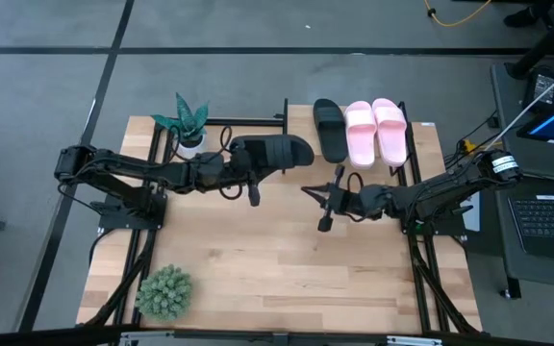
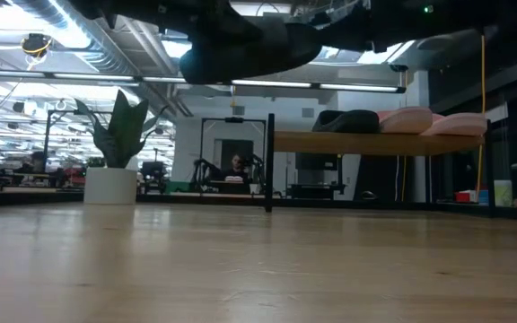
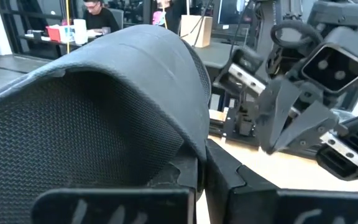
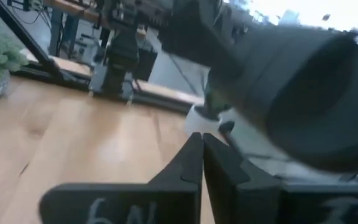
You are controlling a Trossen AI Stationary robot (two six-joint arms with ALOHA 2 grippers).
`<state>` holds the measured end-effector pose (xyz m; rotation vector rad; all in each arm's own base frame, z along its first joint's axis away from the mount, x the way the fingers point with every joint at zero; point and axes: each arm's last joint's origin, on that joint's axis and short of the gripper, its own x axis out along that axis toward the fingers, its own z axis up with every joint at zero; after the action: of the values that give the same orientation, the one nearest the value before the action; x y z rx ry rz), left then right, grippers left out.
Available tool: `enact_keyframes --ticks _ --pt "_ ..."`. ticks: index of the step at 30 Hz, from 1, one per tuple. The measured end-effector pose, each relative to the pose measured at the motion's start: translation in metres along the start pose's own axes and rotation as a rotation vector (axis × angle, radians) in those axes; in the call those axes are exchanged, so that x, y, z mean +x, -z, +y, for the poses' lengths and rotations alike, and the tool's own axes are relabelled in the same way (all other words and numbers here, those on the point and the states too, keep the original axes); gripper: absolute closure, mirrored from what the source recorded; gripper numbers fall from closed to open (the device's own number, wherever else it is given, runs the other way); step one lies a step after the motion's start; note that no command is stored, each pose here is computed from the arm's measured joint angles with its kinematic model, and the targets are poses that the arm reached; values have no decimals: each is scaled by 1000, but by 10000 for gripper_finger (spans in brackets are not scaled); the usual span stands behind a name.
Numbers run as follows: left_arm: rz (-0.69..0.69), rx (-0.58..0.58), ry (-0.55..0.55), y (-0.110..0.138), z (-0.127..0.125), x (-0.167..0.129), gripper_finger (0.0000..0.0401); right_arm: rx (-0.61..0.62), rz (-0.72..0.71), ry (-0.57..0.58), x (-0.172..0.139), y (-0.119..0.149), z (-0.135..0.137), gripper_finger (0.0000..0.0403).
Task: Pick and place slides into the shelf
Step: Put the black slide on the shelf
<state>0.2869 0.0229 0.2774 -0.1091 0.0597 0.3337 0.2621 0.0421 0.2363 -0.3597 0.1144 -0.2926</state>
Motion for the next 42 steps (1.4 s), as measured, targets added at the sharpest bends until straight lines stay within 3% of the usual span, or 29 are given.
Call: enact_keyframes --ticks 7,12,17,21,27,42 --pt "-1 0 0 0 0 0 400 -59 -40 30 1 -4 -5 330" --pt "-2 0 3 1 -1 1 400 -21 -68 25 6 -3 -14 267" --pt "1 -1 16 2 -2 1 400 -13 -69 47 15 -5 -23 231" --pt "1 0 28 2 -6 0 400 -22 -67 3 27 -2 -23 226" --pt "8 4 6 3 -7 0 400 -28 -27 42 45 4 -27 234" --pt "0 27 19 2 -9 -1 400 -25 -25 85 48 4 -34 243"
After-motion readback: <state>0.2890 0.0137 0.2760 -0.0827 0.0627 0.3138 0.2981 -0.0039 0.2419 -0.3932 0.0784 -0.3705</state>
